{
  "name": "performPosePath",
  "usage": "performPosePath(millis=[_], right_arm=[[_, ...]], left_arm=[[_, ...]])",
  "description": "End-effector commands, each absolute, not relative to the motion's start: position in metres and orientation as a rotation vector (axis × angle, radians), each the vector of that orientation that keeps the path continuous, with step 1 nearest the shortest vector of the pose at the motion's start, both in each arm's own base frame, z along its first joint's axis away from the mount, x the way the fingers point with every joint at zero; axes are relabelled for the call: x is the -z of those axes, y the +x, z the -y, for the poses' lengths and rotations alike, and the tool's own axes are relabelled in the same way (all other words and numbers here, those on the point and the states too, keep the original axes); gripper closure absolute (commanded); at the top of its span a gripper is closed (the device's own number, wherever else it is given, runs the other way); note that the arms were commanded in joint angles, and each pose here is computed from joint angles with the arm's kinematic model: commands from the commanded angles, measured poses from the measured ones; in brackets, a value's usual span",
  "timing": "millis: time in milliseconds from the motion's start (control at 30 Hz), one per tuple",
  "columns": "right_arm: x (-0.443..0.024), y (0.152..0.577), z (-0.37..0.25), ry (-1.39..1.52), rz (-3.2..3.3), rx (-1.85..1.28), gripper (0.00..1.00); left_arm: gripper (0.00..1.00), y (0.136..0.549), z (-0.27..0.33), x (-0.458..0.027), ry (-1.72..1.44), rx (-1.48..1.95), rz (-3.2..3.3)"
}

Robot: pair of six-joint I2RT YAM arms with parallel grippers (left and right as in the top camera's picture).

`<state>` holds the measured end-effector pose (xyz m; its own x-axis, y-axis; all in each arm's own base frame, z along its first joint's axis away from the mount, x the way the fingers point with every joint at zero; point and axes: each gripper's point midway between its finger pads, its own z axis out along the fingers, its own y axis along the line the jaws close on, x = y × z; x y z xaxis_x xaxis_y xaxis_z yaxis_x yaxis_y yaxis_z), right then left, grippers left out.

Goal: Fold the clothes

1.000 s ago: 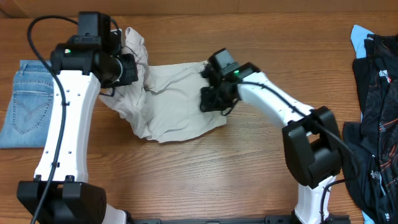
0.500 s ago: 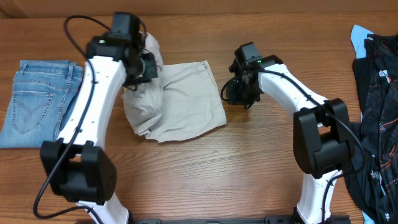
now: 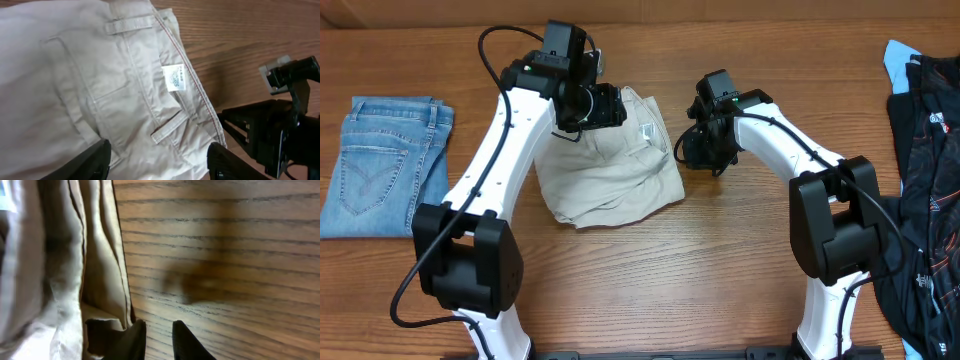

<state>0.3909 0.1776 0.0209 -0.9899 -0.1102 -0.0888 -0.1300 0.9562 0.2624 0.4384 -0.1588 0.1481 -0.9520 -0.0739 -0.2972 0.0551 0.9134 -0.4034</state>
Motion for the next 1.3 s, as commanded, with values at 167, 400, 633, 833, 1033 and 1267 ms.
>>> performPosePath(millis=[167, 400, 633, 833, 1033, 1267], right_arm=[[-0.066, 0.412, -0.179, -0.188, -2.96, -0.434, 0.73], [-0.145, 0.42, -0.226, -0.405, -2.787, -0.738, 0.48], [-0.103, 0.395, -0.262, -0.571, -2.862, -0.895, 0.49], [-0.072, 0.344, -0.263, -0.631, -3.073, -0.895, 0.76], [-0.051, 0.318, -0.219, -0.562, -3.301, -0.558, 0.88], [-0.017, 0.314, -0.163, -0.32, -3.391, 0.007, 0.77]], left_arm=[[0.37, 0.453, 0.074, -0.158, -0.207, 0.461, -2.736], [0.33, 0.447, 0.053, -0.151, -0.243, 0.341, -2.776], [0.33, 0.445, 0.053, -0.15, -0.246, 0.342, -2.786], [0.33, 0.442, 0.05, -0.148, -0.254, 0.316, -2.797], [0.33, 0.44, 0.05, -0.148, -0.255, 0.318, -2.805], [0.33, 0.437, 0.05, -0.146, -0.258, 0.318, -2.819]])
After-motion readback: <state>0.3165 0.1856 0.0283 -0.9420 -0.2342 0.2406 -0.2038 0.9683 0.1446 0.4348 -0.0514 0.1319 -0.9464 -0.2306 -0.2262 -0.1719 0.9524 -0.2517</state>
